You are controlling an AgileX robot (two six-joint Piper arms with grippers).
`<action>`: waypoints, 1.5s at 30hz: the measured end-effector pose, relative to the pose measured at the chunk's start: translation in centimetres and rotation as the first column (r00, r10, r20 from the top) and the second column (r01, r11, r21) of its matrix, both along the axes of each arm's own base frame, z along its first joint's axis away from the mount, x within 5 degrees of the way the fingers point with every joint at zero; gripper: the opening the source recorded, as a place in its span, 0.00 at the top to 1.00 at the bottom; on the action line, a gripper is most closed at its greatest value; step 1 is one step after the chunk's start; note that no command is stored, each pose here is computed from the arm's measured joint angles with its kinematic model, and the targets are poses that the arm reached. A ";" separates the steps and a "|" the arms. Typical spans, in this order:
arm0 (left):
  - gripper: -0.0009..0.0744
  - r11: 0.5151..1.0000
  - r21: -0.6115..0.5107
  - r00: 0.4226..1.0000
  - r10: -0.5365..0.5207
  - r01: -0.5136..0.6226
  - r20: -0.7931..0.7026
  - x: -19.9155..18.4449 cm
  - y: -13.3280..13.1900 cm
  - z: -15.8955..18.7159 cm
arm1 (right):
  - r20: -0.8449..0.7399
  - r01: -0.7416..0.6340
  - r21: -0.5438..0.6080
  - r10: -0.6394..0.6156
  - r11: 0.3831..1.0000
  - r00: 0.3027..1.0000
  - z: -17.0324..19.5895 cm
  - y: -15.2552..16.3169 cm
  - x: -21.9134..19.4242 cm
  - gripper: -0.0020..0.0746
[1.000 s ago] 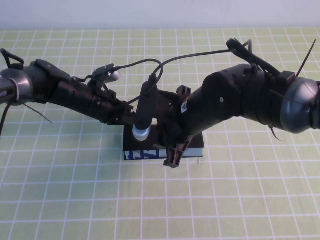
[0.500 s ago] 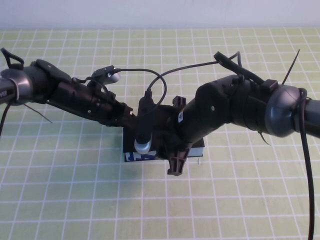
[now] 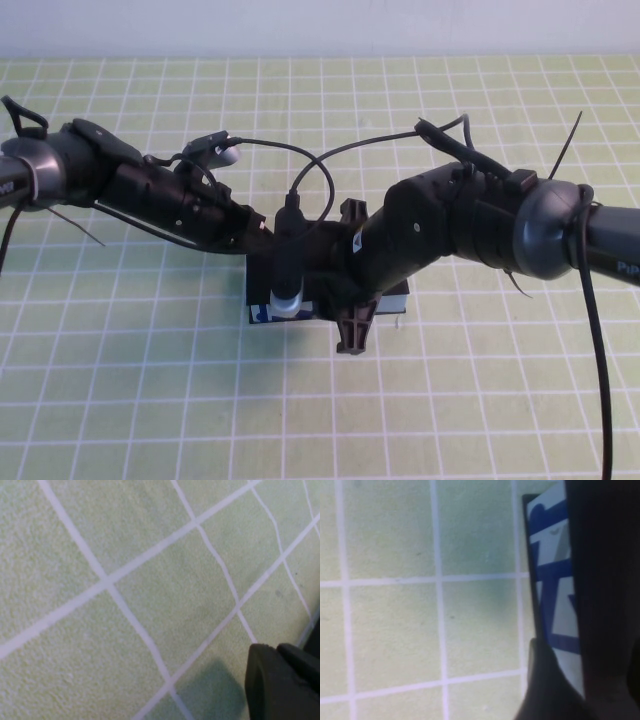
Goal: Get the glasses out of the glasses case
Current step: Pick up the glasses from the glasses case
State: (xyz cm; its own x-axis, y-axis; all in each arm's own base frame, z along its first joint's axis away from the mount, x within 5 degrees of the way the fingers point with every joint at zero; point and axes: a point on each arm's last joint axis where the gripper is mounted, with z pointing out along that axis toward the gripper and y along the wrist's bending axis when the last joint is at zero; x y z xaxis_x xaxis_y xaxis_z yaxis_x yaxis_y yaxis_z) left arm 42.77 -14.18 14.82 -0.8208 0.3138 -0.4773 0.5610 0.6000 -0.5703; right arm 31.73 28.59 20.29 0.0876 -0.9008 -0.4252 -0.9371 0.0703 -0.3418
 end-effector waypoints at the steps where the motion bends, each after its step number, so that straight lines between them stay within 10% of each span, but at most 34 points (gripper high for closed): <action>1: 0.99 1.000 0.000 1.000 0.000 0.000 0.000 0.0 0.0 0.0 | 0.007 -0.002 0.000 0.002 1.000 1.000 0.0 0.0 0.0 0.57; 32: 0.99 1.000 -0.004 1.000 0.001 -0.001 0.015 0.2 0.2 0.4 | 0.063 0.017 0.007 -0.017 1.000 0.998 0.7 0.0 0.3 0.94; 45: 0.99 0.991 -0.033 0.909 -0.102 0.126 0.405 -6.7 3.7 11.8 | 0.090 0.059 0.059 -0.064 0.997 0.994 2.0 0.0 0.4 0.97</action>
State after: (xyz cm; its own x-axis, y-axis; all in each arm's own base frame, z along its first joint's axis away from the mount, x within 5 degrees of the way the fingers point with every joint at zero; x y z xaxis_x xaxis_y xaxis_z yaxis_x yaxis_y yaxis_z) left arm 36.06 -10.46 26.64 -0.5160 0.3561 -0.7791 0.8125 0.4914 -0.3136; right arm 32.11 28.57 22.27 0.0739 -0.8806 -0.4681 -0.8955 0.1480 -0.4197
